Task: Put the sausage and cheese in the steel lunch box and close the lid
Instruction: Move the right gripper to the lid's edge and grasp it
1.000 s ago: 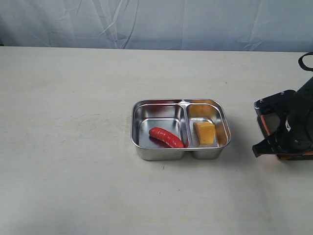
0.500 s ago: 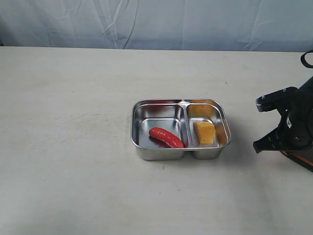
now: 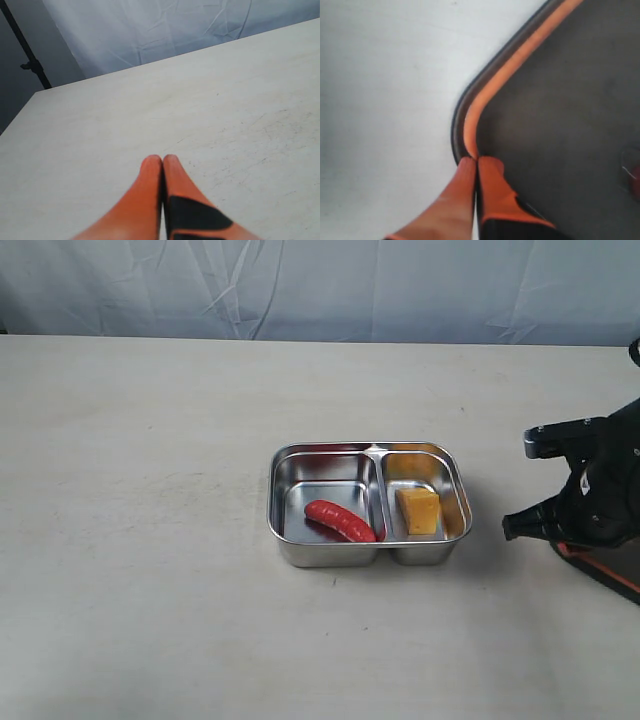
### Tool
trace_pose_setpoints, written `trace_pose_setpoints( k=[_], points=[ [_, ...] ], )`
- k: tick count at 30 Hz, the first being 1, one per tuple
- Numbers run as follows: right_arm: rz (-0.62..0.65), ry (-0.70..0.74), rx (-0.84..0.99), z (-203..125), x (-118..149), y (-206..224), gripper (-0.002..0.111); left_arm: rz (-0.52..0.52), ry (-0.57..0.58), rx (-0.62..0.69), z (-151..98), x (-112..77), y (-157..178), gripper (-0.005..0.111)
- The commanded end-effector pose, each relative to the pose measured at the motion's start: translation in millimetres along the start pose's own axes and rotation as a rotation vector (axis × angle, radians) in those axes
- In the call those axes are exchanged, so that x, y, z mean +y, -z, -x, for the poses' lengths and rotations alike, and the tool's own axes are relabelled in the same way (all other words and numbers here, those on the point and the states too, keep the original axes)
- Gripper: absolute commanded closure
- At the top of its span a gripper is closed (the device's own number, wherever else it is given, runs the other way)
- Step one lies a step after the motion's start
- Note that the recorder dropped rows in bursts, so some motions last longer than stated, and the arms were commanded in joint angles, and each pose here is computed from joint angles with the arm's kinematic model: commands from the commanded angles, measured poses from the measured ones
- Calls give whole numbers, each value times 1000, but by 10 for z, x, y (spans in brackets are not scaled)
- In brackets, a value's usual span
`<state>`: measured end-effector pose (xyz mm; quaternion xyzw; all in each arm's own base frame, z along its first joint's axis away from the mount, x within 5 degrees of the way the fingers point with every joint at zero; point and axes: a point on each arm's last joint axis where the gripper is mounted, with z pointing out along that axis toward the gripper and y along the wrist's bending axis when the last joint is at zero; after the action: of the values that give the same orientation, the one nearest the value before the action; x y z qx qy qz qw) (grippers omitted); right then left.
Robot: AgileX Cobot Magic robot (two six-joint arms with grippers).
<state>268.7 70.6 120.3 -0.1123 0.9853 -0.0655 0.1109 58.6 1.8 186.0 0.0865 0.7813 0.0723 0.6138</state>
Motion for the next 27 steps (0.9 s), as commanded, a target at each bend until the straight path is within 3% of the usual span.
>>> trace_pose_setpoints(
  k=[1, 6, 8, 12, 14, 19, 24, 27],
  points=[
    [7, -37, -36, 64, -16, 158, 109, -4, 4, -17, 9, -3, 1, 107],
    [17, -54, -67, 106, -20, 233, 108, -4, 4, -17, 9, -3, 1, 107],
    [21, -62, -67, 110, -17, 236, 98, -4, 4, -17, 9, -3, 1, 107],
    [23, -65, -64, 108, -14, 231, 66, -4, 4, -17, 9, -3, 1, 107],
    [24, -69, -61, 105, -13, 230, 58, -4, 4, -17, 9, -3, 1, 107],
    [80, -162, -163, 223, 34, 212, 57, -4, 4, -17, 9, -3, 1, 107],
    [47, -164, -40, 304, 79, -97, 58, -4, 4, -17, 9, -3, 1, 107],
    [39, -164, -1, 353, 106, -244, 69, -4, 4, -17, 9, -3, 1, 107]
  ],
)
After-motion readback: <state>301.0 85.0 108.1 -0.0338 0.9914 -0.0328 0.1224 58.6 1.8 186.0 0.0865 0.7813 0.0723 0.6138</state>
